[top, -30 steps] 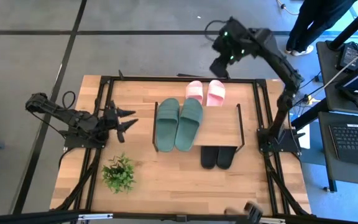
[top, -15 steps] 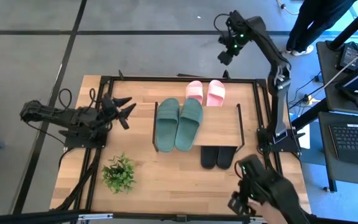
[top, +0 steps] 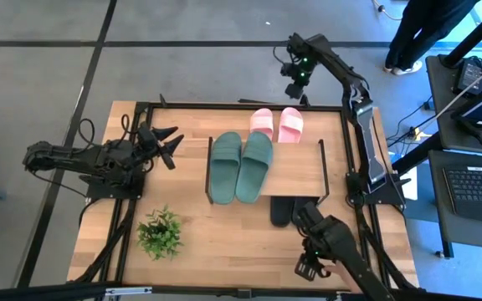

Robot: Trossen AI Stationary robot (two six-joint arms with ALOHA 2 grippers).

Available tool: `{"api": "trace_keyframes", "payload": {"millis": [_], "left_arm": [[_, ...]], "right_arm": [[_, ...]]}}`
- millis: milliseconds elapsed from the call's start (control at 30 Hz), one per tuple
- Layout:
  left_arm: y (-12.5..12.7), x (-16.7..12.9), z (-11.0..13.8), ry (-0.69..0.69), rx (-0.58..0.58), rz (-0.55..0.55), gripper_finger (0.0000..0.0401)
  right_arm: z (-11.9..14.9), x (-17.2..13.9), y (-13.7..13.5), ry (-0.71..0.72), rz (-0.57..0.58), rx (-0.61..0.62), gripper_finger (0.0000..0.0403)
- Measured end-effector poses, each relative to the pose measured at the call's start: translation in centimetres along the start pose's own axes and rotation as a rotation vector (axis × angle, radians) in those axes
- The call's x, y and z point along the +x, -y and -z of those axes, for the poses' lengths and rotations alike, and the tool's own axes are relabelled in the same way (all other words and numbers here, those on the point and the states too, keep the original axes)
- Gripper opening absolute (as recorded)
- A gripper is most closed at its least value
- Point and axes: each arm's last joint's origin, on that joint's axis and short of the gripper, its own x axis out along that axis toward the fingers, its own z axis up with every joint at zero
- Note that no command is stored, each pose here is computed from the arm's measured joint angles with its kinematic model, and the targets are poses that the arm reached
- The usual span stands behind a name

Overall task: Pick and place slides into the shelf
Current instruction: Put the right pink slipper under the shelf

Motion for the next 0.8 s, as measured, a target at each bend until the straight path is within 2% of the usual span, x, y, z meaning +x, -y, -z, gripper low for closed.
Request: {"api": "trace_keyframes", "payload": {"millis": [67, 267, 800], "left_arm": [[0.0, 0.0, 0.0, -0.001, 0.001, 0.003, 0.017], [0.0, 0.0, 0.0, -0.001, 0.0, 0.002, 0.017], [0.0, 0.0, 0.0, -0.001, 0.001, 0.002, 0.017]], "right_arm": [[-0.2, 0.7, 0.1, -0.035, 0.025, -0.006, 0.017], [-0.5, 2.8, 0.5, -0.08, -0.003, -0.023, 0.0157], [-0.9, 8.5, 1.9, -0.186, -0.076, -0.048, 0.0156]]}}
